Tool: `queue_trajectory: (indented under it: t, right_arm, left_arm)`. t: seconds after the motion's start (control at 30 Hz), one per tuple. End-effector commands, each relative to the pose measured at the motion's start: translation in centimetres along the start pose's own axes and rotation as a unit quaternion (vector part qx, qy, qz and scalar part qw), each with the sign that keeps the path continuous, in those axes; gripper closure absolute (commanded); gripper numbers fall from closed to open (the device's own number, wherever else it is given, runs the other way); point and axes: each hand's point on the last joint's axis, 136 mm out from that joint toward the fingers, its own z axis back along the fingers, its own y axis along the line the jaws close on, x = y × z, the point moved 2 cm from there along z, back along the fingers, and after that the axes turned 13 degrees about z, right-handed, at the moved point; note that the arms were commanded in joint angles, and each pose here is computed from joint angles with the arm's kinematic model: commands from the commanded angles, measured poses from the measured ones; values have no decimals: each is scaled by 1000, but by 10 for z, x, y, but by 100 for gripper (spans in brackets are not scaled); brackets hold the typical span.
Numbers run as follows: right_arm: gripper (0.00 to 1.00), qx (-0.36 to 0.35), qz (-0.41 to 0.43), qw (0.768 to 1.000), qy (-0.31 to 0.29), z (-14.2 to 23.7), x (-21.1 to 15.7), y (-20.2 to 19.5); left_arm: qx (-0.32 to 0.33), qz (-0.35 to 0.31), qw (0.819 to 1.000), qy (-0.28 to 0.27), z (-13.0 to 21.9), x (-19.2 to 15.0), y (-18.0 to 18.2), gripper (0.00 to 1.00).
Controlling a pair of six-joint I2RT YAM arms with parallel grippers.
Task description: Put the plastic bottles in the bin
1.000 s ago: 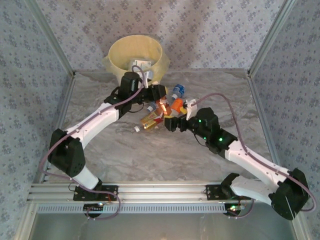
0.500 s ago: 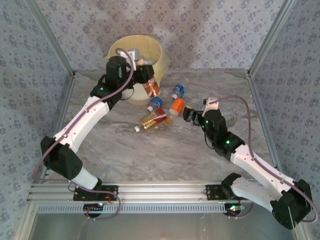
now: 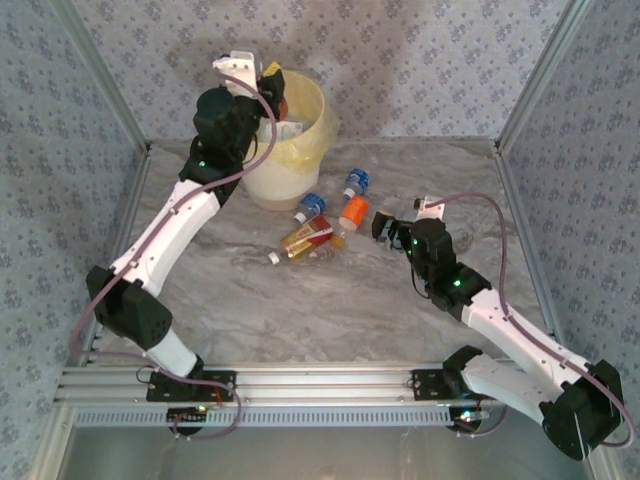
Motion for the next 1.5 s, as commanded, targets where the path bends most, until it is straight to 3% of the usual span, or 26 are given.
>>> queue_trajectory:
  t: [0.0,0.27,0.43,0.47,0.6,0.7,1.0,1.3,1.47]
  right_arm:
    - [0,-5,-13,1000,-2,1,2,-3]
    - [0,9,-4,1000,3,1,4,1]
    - [0,11,-1,1000,6,1,3,1]
    - [0,11,0,1000,5,1,3,1]
    - [0,8,4,1000,6,0,3,1]
    - [0,6,5,1000,7,-2,3,0]
    - [0,-3,-2,1000,23,-5,-6,-3]
    - [0,-4,-31,996,80,-16,-29,-10]
    - [0,-1,-61,991,119,-26,-44,-11]
  left_arm:
    - [56,-60,996,-38,-22,4,36,66]
    - [120,-75,989,50,-59,-35,93,65]
    - [165,-110,974,106,-66,-76,125,61]
    - [176,-116,972,106,-68,-72,128,58]
    - [212,-126,956,157,-70,-81,139,22]
    - [214,-109,954,180,-67,-74,134,11]
    - [166,-34,966,194,-50,-46,106,3]
    - [113,47,971,203,-23,-38,83,3]
    - [61,99,974,192,11,-33,66,2]
